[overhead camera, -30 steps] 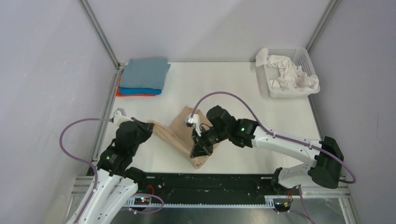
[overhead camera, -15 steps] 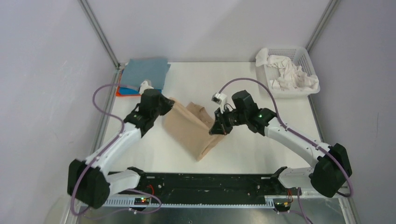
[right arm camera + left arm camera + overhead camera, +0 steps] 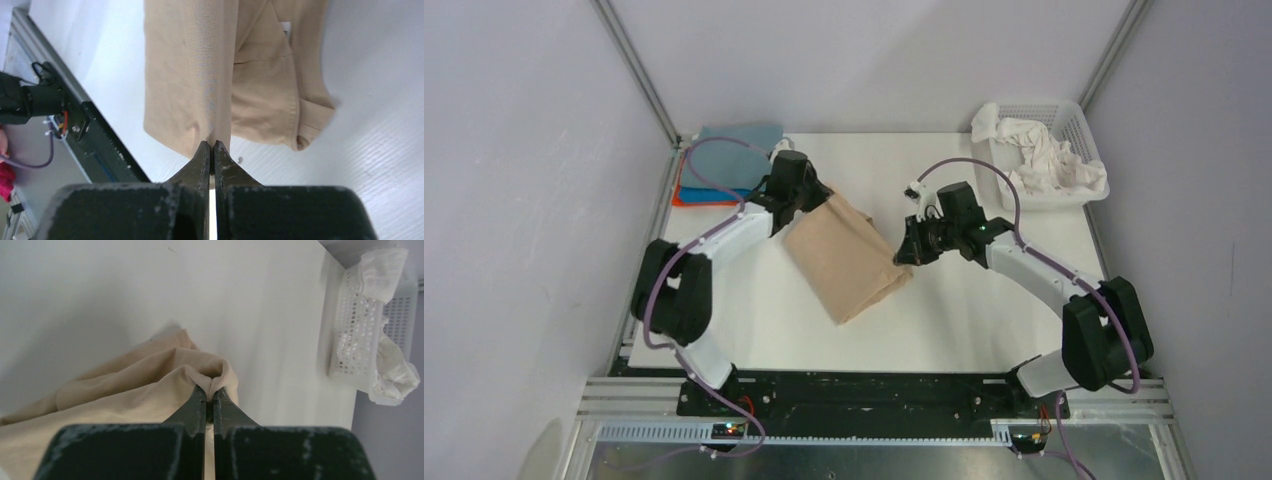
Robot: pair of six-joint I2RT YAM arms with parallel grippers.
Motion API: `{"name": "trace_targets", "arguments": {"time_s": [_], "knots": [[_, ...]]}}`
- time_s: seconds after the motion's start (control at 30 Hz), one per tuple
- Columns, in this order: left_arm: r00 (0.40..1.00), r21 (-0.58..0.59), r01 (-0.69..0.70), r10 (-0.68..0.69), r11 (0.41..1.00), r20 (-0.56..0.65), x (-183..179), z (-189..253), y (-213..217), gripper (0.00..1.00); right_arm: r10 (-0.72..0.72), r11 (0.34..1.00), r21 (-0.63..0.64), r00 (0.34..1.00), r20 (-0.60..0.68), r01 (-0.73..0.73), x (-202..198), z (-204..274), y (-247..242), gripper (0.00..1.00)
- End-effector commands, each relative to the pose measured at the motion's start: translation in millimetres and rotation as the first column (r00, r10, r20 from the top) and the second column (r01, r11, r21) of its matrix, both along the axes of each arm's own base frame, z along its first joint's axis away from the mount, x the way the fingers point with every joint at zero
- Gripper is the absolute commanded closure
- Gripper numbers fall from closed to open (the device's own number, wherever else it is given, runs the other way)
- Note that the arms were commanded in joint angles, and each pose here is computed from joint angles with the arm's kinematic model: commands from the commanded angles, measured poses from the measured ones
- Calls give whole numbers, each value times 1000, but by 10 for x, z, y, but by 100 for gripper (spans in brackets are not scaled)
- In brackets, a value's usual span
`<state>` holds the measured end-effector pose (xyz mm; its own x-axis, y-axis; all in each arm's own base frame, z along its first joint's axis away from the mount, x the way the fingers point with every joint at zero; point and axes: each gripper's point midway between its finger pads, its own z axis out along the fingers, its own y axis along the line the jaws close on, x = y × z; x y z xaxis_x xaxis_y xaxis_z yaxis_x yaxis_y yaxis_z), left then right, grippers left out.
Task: Fold and stack the t-shirts
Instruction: Fold the long partially folded tshirt into a neat square, then put the neatly folded tshirt into the corner of the board with the left arm
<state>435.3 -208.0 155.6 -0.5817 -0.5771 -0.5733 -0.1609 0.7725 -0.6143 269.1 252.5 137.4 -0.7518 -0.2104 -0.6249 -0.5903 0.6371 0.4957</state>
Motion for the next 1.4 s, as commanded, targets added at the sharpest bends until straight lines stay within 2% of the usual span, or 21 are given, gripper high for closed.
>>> {"name": "trace_targets", "arguments": {"time_s": [0.0,0.23,0.33,0.4,0.43,0.47,0.5,0.53,0.57,0.63,0.67,0.7,0.8,0.9,0.93,0.97,1.07,1.17,1.37], "knots": [[995,23,-12,10,1000,99,414,134,-40,100,-62,996,-62,996,-60,58,85,-305,-136,100],[996,21,77,-78,997,42,722,-255,-381,100,-158,983,-104,983,-90,149,340,-638,-275,100],[997,44,74,-75,996,25,804,-423,-414,100,-196,974,-125,979,-46,189,521,-727,-369,98],[997,53,74,-76,996,27,851,-451,-423,94,-206,972,-122,978,-27,201,613,-759,-406,70],[996,53,76,-78,996,32,867,-435,-431,77,-210,971,-119,978,-13,207,652,-745,-416,45],[996,54,76,-78,996,38,874,-408,-427,65,-229,965,-131,974,7,228,707,-729,-459,39],[996,52,76,-79,996,44,876,-374,-427,41,-237,962,-134,971,21,237,720,-676,-481,33],[994,44,89,-92,995,59,864,-281,-442,27,-250,957,-142,968,39,253,749,-634,-512,31],[992,39,100,-102,994,69,851,-218,-458,7,-255,956,-136,965,56,261,737,-529,-529,29],[982,19,156,-157,988,104,789,1,-537,1,-276,954,-104,959,71,282,716,-334,-524,13],[972,-2,202,-200,979,124,727,140,-604,1,-278,955,-87,958,73,284,697,-263,-509,4],[965,-5,229,-226,973,136,689,209,-633,1,-284,955,-60,956,74,289,653,-146,-462,2],[925,-30,354,-345,935,162,434,391,-743,0,-281,960,18,957,73,281,540,85,-277,1],[888,-30,439,-428,898,171,170,443,-687,0,-269,956,118,963,5,267,433,214,-17,0],[881,-46,464,-455,885,133,29,288,-663,0,-248,958,145,968,-21,249,393,221,64,1],[880,-43,463,-454,885,138,-41,319,-599,0,-238,953,182,970,-42,242,367,260,178,1],[913,9,406,-406,914,46,-240,-117,-321,0,-187,952,230,979,-86,202,358,169,425,0],[934,16,356,-356,934,-28,-270,-433,-79,0,-177,947,243,972,-156,212,406,10,516,1],[944,-10,308,-307,951,-118,-324,-887,64,0,-254,951,120,943,-217,284,694,-574,468,1]]}}
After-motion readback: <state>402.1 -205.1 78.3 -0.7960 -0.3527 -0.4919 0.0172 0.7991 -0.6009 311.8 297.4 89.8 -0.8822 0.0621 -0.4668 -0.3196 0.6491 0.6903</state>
